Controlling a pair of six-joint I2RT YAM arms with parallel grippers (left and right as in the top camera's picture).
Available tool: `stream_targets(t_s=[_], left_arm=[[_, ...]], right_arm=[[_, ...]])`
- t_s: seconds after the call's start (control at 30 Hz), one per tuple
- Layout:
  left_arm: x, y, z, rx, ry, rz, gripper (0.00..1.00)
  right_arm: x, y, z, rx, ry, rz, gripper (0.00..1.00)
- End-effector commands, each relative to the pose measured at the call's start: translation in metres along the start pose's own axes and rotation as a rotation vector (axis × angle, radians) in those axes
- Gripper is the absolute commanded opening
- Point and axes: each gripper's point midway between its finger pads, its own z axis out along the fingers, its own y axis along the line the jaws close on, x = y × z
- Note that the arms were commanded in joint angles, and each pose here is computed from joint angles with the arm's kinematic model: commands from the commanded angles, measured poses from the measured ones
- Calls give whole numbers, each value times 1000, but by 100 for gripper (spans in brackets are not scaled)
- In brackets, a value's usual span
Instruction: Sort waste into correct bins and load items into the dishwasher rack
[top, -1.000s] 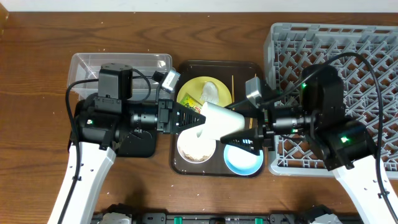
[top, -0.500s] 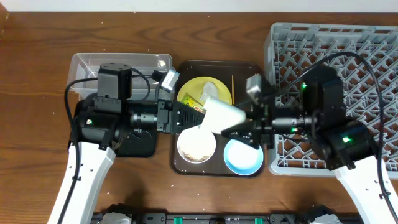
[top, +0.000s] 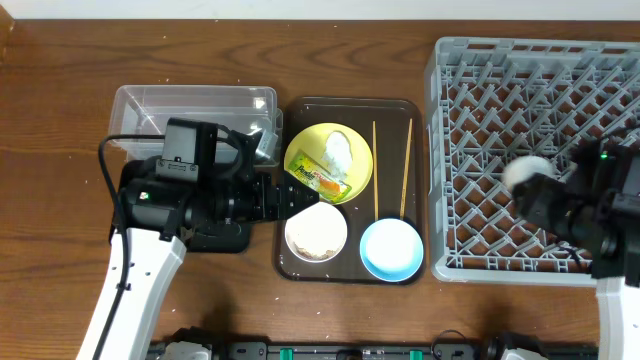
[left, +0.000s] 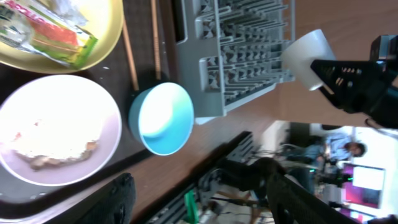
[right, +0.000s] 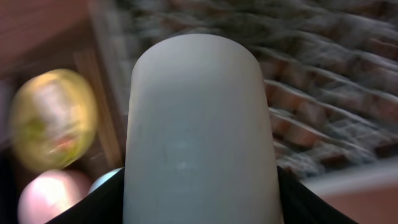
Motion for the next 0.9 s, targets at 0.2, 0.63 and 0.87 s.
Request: stream_targets(t_s=[0.2, 0.63, 0.87], left_arm=[[12, -7, 12, -35, 46, 136, 70], [23, -1, 26, -145, 77, 205, 70], [19, 37, 39, -487, 40, 246, 70]], right_arm=[[2, -47, 49, 194, 188, 165, 39], [3, -11, 73, -13, 302, 169, 86], [-10, 77, 18, -478, 143, -94, 81]])
